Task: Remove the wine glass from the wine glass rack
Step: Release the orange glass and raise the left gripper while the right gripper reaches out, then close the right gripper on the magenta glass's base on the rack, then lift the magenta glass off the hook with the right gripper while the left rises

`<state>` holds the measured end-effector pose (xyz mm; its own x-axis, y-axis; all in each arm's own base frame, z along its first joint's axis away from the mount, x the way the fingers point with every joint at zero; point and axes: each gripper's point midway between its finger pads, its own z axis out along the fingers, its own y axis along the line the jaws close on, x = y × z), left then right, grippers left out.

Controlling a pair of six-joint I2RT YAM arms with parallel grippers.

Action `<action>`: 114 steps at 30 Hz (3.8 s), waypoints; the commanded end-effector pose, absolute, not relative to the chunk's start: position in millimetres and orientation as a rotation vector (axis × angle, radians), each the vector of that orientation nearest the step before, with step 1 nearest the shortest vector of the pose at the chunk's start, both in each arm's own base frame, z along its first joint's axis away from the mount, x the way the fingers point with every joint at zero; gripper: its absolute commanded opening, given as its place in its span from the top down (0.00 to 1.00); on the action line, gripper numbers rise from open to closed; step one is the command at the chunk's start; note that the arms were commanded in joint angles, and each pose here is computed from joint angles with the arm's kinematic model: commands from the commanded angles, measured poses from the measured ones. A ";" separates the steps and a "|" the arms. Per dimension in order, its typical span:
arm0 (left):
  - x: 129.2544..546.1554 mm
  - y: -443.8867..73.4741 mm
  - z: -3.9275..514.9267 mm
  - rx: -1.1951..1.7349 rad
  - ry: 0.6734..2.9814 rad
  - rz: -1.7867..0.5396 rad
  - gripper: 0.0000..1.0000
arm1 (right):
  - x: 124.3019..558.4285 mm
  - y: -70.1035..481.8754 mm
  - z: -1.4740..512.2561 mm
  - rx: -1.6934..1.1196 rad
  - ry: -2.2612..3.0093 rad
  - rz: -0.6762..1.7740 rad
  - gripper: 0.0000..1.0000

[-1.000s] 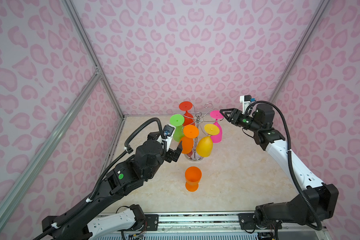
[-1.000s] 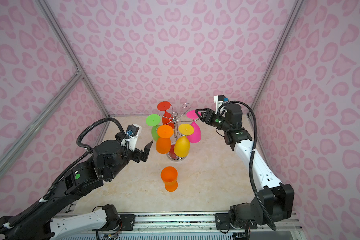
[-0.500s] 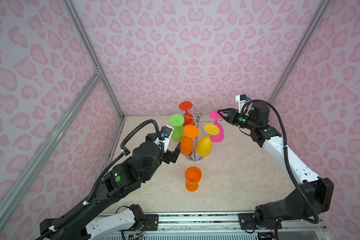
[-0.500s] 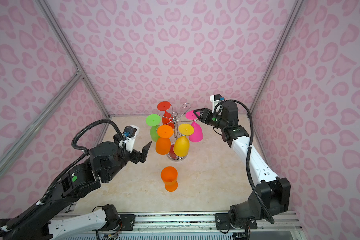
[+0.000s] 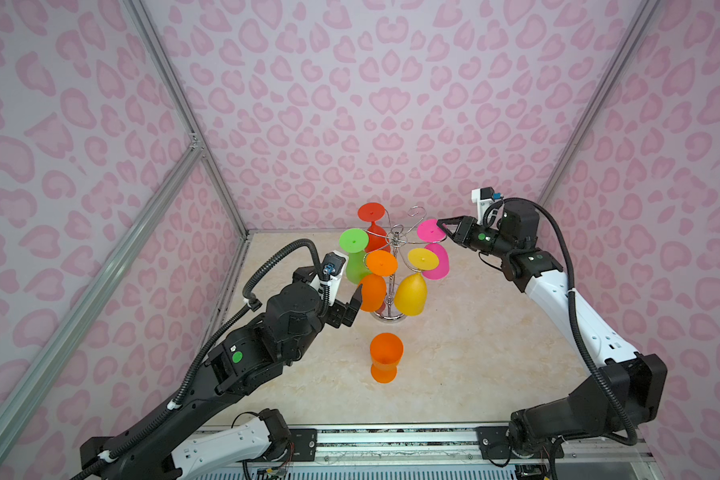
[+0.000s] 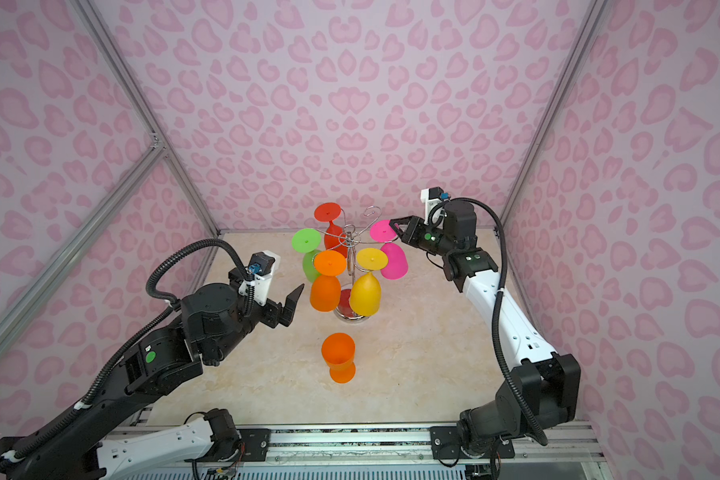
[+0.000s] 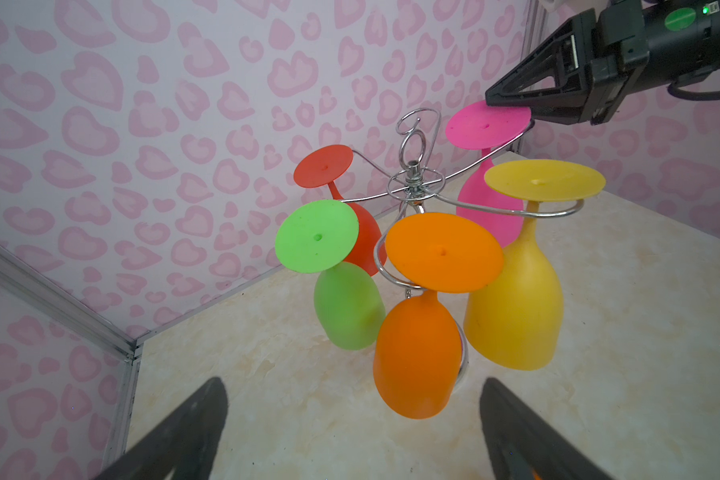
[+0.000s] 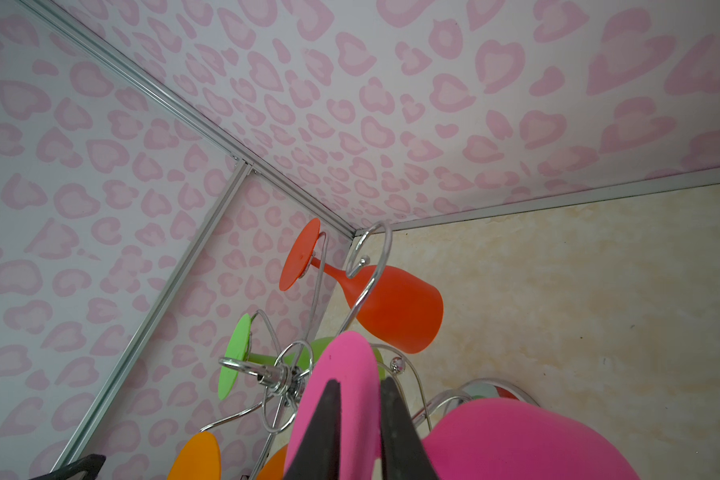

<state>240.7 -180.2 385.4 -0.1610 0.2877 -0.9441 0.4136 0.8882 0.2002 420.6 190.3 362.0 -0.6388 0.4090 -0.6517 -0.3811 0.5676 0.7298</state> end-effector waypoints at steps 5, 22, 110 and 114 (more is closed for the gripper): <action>241.9 -180.8 388.7 0.514 1.747 -0.132 0.04 | 419.0 191.4 364.6 0.004 1.944 1.164 0.90; 242.0 -180.8 382.2 0.521 1.763 -0.127 0.04 | 411.9 180.9 388.3 0.042 1.867 1.282 1.00; 240.9 -208.4 389.2 0.574 1.732 -0.298 0.03 | 426.2 122.9 435.3 0.138 1.671 1.337 1.00; 242.5 -232.7 410.9 0.592 1.666 -0.517 0.02 | 401.3 114.3 462.4 0.110 1.608 1.295 1.00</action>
<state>247.1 -204.7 379.6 -0.1822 0.2386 -0.9539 0.5181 0.8478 0.1131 417.7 116.5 435.4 -0.5367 0.6102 -0.5827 -0.4135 0.4118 0.8121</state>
